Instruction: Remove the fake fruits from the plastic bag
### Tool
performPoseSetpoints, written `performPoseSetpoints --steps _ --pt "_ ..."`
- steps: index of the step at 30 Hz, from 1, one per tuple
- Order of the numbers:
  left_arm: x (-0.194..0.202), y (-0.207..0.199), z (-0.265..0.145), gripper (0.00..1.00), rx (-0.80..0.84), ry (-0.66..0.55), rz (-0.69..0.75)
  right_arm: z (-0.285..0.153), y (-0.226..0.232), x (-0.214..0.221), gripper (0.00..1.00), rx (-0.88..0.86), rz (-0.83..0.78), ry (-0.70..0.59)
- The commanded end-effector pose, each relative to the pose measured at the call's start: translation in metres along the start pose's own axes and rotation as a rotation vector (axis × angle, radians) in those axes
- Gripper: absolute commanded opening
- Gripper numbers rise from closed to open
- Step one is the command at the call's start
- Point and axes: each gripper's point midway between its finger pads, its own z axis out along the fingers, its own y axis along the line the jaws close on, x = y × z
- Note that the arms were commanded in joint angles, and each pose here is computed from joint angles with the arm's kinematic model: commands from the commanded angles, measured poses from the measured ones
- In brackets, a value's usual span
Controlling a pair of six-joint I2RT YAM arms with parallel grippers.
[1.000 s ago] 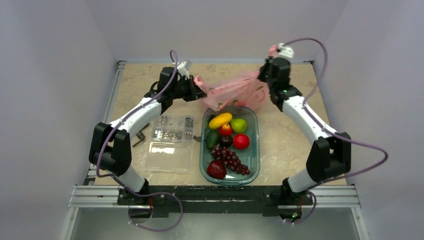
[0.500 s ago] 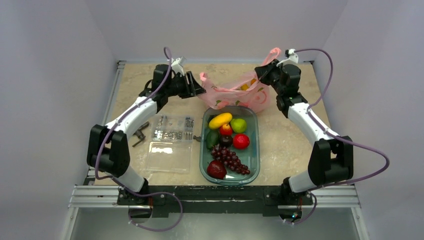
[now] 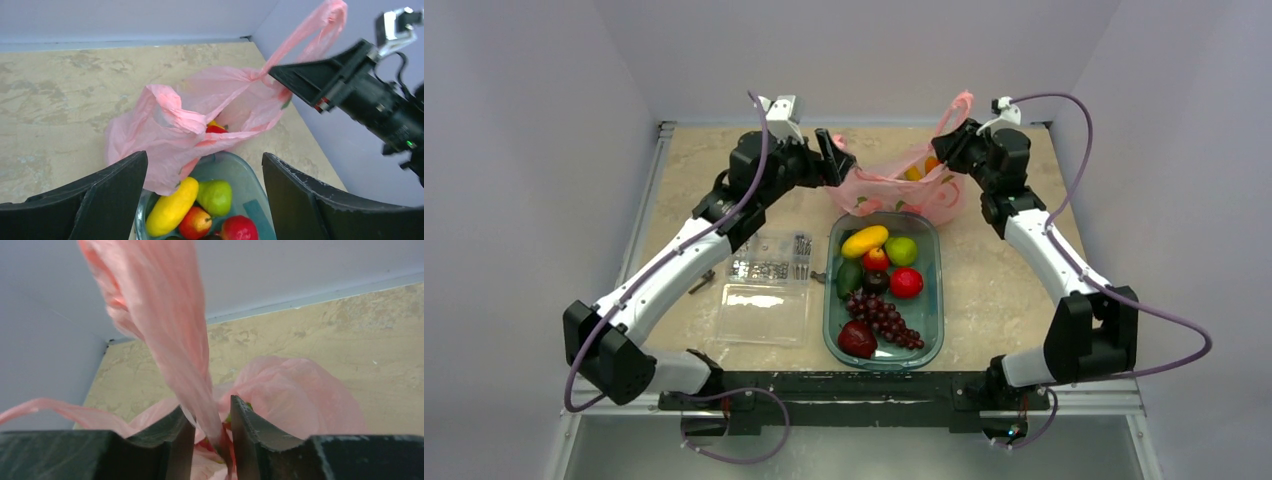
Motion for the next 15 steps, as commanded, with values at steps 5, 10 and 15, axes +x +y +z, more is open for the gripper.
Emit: performPoseSetpoints --steps 5,10,15 --pt "-0.007 0.032 0.034 0.83 -0.23 0.008 -0.083 -0.025 0.006 -0.042 0.58 0.073 -0.143 -0.071" --pt "-0.008 0.03 0.046 0.8 -0.206 -0.001 -0.056 -0.02 0.023 -0.053 0.79 0.003 -0.263 -0.061" --pt "-0.018 0.032 0.055 0.85 -0.222 -0.011 -0.001 0.011 0.029 -0.063 0.92 -0.013 -0.353 -0.06"
